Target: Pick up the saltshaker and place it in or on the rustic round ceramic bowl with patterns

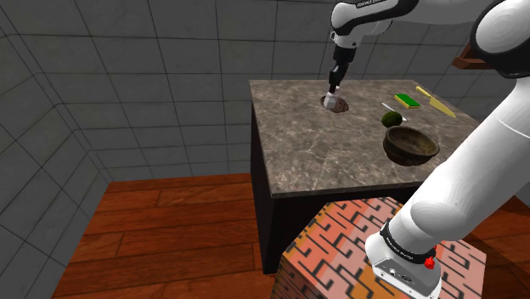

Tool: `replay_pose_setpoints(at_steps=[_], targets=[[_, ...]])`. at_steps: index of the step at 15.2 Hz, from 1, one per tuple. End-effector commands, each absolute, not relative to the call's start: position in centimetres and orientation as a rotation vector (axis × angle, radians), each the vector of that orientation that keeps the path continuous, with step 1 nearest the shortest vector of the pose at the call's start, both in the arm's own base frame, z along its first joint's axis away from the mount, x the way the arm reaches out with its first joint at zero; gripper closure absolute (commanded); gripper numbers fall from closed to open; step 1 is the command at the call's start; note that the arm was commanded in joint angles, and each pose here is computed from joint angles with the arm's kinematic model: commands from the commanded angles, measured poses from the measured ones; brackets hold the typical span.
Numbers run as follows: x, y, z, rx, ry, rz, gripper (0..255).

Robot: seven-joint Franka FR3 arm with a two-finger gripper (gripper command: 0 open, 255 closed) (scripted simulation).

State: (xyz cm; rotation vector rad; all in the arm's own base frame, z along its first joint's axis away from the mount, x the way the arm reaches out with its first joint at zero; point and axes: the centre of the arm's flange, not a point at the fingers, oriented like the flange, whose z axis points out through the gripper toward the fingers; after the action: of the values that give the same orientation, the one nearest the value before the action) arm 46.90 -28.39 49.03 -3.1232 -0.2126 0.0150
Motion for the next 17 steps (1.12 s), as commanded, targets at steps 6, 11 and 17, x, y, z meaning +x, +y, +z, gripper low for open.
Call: replay_pose_setpoints(at_steps=[6, 11, 17], targets=[[46.9, -28.5, 52.7, -3.123, -0.212, 0.016, 255], [44.3, -29.0, 54.4, -3.123, -0.212, 0.016, 255], [36.6, -30.7, 55.4, -3.123, -0.212, 0.016, 255]])
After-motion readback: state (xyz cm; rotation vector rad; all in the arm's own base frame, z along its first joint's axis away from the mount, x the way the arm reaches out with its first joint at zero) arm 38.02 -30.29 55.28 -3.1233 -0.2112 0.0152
